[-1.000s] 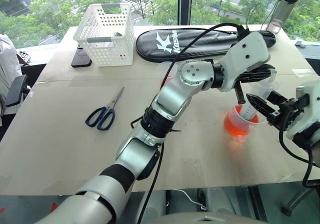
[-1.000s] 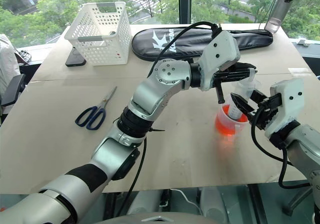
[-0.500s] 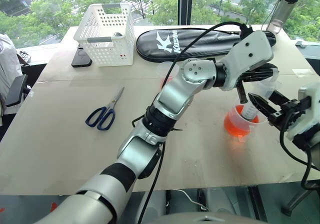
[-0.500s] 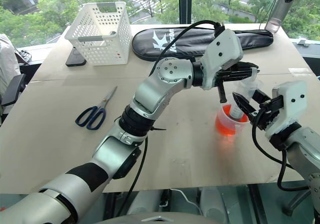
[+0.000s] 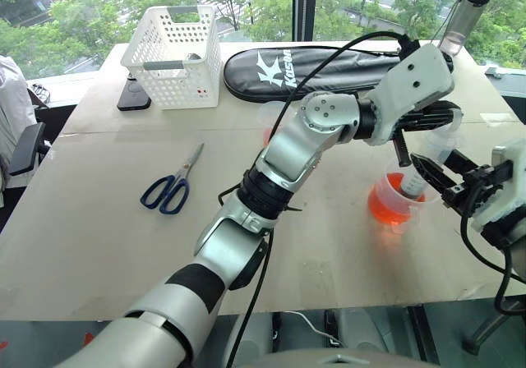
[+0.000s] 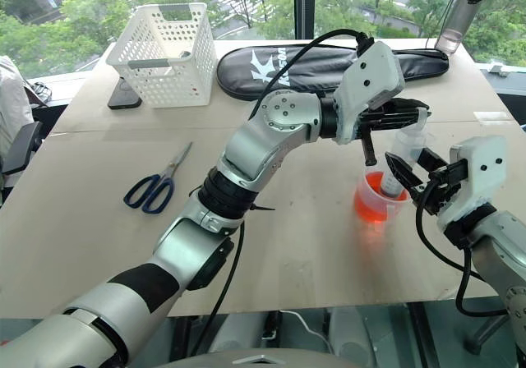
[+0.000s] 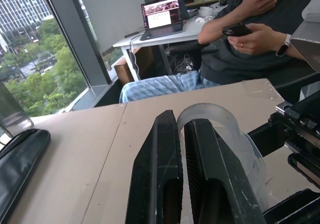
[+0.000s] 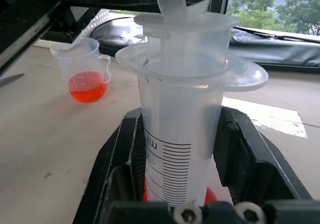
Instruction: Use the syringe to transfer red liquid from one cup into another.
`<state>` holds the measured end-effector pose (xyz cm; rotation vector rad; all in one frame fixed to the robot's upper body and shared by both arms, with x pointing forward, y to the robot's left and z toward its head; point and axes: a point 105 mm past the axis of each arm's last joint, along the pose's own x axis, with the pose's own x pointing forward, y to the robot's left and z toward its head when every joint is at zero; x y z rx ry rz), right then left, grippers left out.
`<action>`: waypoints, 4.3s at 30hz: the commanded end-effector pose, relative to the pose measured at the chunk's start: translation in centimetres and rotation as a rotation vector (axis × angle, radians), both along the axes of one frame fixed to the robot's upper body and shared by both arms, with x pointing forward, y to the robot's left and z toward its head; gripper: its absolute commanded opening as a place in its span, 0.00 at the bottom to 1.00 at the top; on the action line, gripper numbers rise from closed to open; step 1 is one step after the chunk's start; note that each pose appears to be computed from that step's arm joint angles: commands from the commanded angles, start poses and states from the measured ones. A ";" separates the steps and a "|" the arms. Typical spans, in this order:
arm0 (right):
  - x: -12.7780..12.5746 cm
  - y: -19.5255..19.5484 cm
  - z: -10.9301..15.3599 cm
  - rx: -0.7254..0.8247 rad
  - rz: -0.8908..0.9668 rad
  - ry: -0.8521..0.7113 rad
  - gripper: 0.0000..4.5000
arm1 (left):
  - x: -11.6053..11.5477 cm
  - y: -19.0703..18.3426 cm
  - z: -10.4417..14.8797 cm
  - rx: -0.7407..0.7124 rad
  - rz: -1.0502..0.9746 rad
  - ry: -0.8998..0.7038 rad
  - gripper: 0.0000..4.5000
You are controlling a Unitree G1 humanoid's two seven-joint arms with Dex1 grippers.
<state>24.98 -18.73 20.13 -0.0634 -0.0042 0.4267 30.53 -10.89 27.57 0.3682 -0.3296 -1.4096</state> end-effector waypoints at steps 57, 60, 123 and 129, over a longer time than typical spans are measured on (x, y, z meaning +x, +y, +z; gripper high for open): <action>0.0 1.9 4.8 -0.029 0.067 -0.218 0.32 | -1.5 3.3 -1.0 -0.081 -0.098 0.390 1.00; -0.1 2.1 4.8 -0.031 0.071 -0.220 0.32 | -1.3 3.1 -1.2 -0.075 -0.092 0.390 1.00; 0.0 -0.1 9.5 -0.016 0.018 -0.264 1.00 | 4.4 8.4 3.7 -0.538 0.028 0.723 0.33; 2.3 2.3 10.6 0.032 0.086 -0.287 1.00 | 8.4 16.5 6.4 -0.717 0.265 0.703 0.33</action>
